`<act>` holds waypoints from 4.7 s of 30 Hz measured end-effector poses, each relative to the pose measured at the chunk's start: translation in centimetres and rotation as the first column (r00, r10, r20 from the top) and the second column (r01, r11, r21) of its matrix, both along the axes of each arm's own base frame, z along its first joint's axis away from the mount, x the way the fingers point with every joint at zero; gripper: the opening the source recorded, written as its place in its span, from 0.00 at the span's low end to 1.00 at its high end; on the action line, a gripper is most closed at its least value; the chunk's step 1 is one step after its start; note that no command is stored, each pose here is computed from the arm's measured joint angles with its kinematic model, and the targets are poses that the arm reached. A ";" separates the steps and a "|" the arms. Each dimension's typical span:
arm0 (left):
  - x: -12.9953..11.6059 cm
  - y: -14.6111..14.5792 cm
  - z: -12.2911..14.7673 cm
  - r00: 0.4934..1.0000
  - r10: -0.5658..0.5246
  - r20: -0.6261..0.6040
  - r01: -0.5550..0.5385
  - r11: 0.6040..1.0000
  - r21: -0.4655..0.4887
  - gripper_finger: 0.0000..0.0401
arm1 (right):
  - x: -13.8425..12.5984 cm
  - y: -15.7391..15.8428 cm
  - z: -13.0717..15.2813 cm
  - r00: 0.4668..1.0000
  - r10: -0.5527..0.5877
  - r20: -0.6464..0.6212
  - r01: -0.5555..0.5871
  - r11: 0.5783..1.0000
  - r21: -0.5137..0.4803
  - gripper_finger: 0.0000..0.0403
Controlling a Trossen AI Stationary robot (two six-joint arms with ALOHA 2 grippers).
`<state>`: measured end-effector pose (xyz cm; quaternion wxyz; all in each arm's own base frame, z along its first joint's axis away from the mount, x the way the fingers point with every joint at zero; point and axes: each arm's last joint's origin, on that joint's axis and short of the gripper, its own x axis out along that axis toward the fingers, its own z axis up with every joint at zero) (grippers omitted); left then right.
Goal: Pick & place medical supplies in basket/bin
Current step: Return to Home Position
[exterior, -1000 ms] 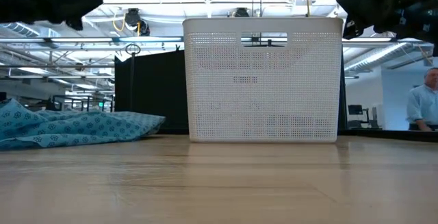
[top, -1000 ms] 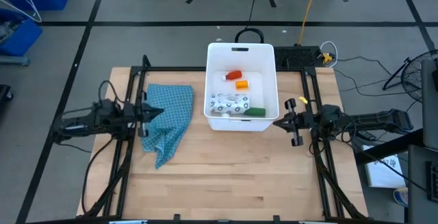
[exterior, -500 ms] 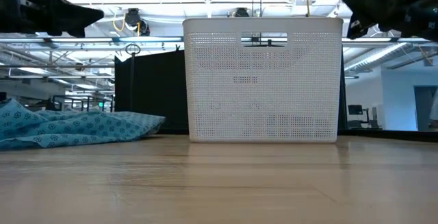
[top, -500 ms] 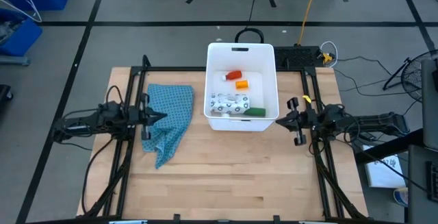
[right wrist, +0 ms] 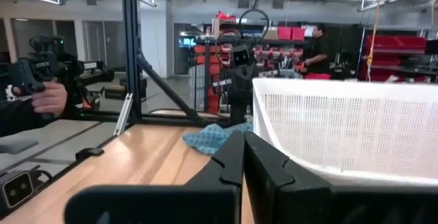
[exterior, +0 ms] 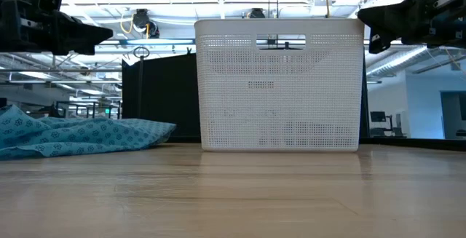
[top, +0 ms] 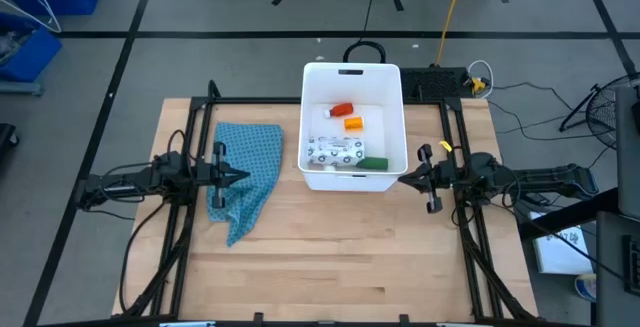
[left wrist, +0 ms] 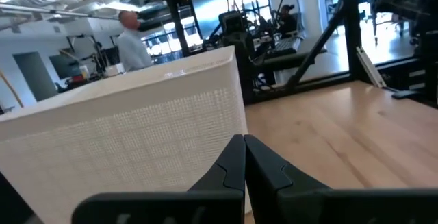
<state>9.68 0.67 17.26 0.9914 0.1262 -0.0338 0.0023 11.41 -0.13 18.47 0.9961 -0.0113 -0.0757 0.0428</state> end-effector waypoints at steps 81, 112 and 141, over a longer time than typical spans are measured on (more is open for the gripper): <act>0.0 0.2 -0.3 0.998 0.049 -0.037 -0.052 0.996 -0.077 0.10 | 0.0 0.0 0.2 1.000 0.000 0.023 0.000 1.000 -0.003 0.00; 0.0 0.2 -0.3 0.998 0.049 -0.037 -0.051 0.996 -0.077 0.10 | 0.0 0.0 0.2 1.000 0.000 0.023 0.000 1.000 -0.003 0.00; 0.0 0.2 -0.3 0.998 0.049 -0.036 -0.051 0.996 -0.077 0.10 | 0.0 0.0 0.2 1.000 0.000 0.023 0.000 1.000 -0.004 0.00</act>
